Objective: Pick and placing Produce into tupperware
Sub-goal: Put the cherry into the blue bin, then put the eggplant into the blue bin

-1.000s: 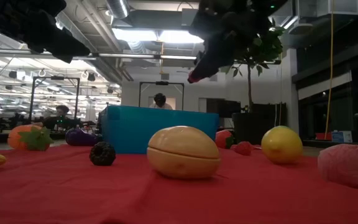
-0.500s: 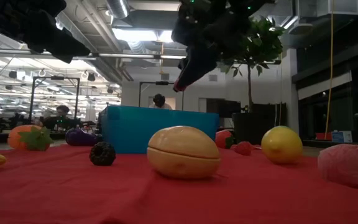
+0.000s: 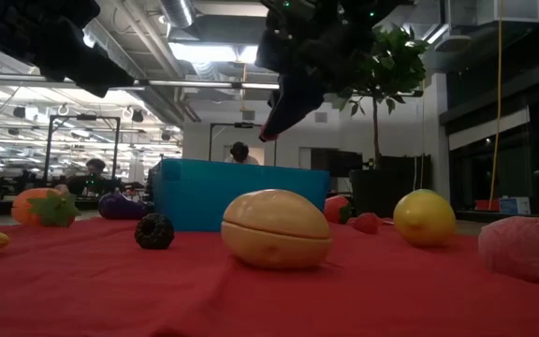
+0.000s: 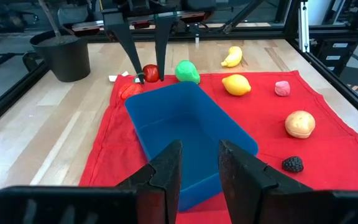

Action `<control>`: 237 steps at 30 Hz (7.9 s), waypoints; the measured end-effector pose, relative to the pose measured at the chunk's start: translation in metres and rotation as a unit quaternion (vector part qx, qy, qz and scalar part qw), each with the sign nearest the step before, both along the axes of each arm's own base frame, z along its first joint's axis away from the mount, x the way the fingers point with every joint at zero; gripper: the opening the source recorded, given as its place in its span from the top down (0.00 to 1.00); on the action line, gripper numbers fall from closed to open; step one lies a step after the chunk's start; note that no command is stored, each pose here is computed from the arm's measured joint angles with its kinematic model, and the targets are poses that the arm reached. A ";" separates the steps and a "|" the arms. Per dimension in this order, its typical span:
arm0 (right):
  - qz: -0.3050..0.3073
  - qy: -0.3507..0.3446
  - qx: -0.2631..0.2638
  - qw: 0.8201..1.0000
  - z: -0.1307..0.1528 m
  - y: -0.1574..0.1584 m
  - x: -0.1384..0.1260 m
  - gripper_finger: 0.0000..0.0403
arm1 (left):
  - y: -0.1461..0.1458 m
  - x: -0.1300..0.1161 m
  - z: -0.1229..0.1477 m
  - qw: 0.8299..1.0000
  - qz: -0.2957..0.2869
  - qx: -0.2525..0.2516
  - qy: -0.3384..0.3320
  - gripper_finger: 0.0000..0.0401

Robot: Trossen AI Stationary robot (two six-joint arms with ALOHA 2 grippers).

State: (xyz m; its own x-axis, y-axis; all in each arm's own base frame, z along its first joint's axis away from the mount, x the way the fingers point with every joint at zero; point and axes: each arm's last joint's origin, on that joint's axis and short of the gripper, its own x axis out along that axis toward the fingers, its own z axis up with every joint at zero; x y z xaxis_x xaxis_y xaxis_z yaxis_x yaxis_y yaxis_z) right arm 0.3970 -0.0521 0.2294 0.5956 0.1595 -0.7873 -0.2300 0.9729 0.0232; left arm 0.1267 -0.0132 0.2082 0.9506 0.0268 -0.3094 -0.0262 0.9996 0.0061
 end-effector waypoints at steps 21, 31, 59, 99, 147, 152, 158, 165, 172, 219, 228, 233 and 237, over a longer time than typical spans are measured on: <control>-0.010 0.047 0.013 0.999 -0.048 -0.001 0.016 0.76 | 0.000 0.000 0.000 1.000 0.001 -0.002 0.000 0.76; -0.006 0.064 0.015 0.998 -0.057 0.003 0.017 0.76 | 0.000 0.000 0.000 1.000 0.001 -0.002 0.001 0.76; -0.073 0.078 0.034 0.994 -0.058 0.002 0.016 0.62 | 0.000 0.000 -0.001 1.000 0.001 -0.003 0.003 0.76; -0.105 -0.223 0.006 0.969 0.016 0.020 -0.130 0.63 | 0.000 0.001 0.002 1.000 -0.004 0.009 -0.013 0.76; -0.138 -0.351 0.056 0.924 -0.045 0.033 -0.236 0.63 | 0.009 0.011 0.026 0.961 0.236 -0.033 0.140 0.76; -0.138 -0.350 0.056 0.925 -0.045 0.033 -0.236 0.63 | 0.007 0.030 0.023 0.947 0.244 -0.001 0.209 0.76; -0.138 -0.348 0.056 0.926 -0.045 0.033 -0.236 0.63 | 0.010 0.046 0.012 0.921 0.259 0.028 0.289 0.70; -0.139 -0.347 0.057 0.926 -0.045 0.033 -0.236 0.63 | 0.016 0.052 0.003 0.905 0.275 0.033 0.322 0.54; -0.139 -0.347 0.057 0.926 -0.045 0.033 -0.236 0.63 | 0.017 0.052 0.002 0.901 0.293 -0.040 0.318 0.44; -0.139 -0.338 0.056 0.929 -0.047 0.033 -0.237 0.63 | 0.042 0.087 -0.054 0.840 0.275 -0.169 0.435 0.44; -0.139 -0.338 0.056 0.929 -0.047 0.033 -0.237 0.63 | 0.043 0.097 -0.075 0.825 0.279 -0.163 0.463 0.44; -0.139 -0.338 0.056 0.929 -0.047 0.033 -0.237 0.63 | 0.043 0.098 -0.077 0.823 0.287 -0.168 0.460 0.44; -0.139 -0.338 0.056 0.929 -0.047 0.033 -0.237 0.63 | 0.043 0.097 -0.073 0.827 0.291 -0.174 0.449 0.44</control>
State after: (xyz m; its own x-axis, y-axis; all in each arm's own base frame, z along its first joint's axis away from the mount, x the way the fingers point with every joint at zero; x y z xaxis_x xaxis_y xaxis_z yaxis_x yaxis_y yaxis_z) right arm 0.1605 -0.0194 0.1822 0.9783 -0.0163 -0.2065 0.0312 0.9971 0.0693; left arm 0.2239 0.0296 0.1351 0.1908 0.1598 -0.9685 -0.6440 0.7651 -0.0006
